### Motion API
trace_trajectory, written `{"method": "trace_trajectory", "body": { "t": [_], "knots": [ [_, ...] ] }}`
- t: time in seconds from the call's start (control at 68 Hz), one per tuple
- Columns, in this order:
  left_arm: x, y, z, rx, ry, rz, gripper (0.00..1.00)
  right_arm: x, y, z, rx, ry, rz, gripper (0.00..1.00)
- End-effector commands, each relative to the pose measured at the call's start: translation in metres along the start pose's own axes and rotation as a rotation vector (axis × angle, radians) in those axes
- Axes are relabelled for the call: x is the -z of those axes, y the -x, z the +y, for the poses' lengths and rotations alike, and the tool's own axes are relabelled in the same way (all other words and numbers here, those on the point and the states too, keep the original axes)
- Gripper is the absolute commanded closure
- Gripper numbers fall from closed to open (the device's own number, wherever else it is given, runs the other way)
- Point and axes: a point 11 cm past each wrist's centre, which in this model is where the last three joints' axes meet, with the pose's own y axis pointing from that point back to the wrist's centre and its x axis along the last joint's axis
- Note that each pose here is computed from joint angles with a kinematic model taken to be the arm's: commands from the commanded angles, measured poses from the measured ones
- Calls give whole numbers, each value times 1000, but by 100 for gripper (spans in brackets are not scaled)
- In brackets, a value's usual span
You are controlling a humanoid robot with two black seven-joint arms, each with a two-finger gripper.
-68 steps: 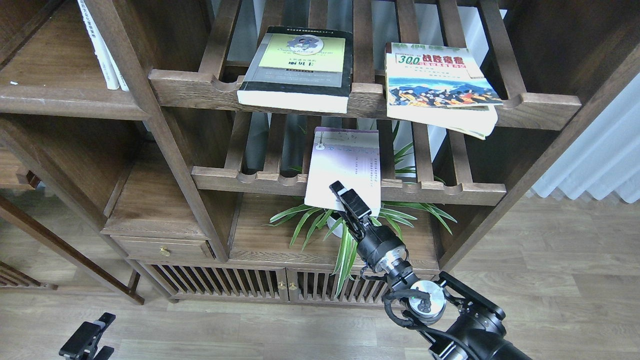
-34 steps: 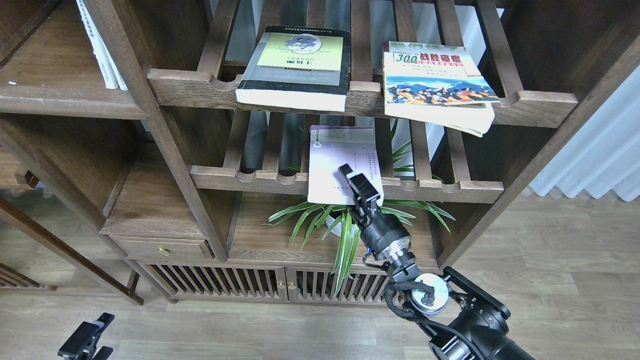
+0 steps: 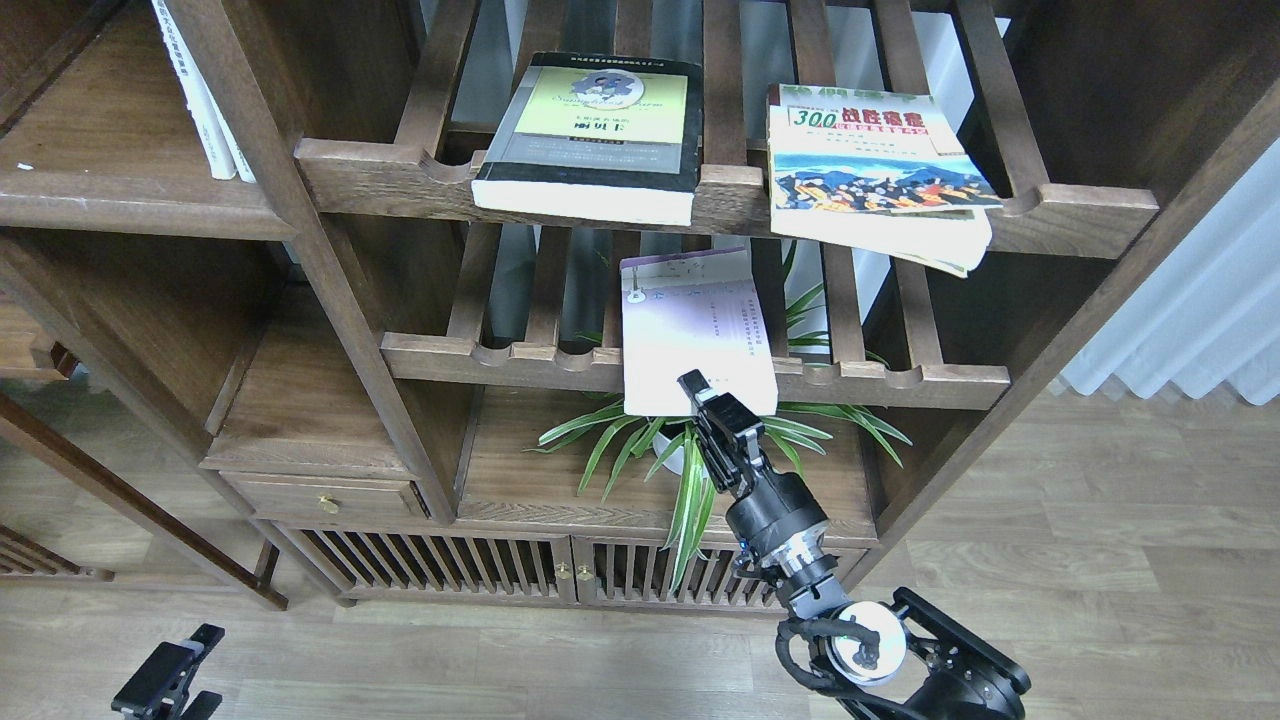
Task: Organize books on shelf
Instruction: 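Grasp the white booklet's lower edge with the right gripper and pull it off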
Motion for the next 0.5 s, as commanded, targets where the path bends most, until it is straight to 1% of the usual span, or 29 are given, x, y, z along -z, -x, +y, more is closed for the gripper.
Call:
{"method": "trace_trajectory", "body": {
  "t": [0.0, 0.118, 0.265, 0.368, 0.383, 0.486],
  "knots": [
    [2, 0, 2, 2, -12, 3, 0, -15, 9, 9, 28, 9, -47, 96],
    [3, -2, 3, -8, -19, -1, 0, -34, 18, 23, 47, 22, -106, 96],
    [8, -7, 4, -24, -38, -6, 0, -50, 14, 49, 20, 19, -168, 96],
    [13, -6, 1, -21, -52, -10, 0, -60, 9, 64, -7, 24, -200, 95],
    [14, -2, -4, -11, -62, -19, 0, -66, 11, 70, -9, 28, -219, 95],
    [13, 4, -9, 4, -65, -26, 0, -79, 22, 77, 11, 44, -257, 95]
  ]
}}
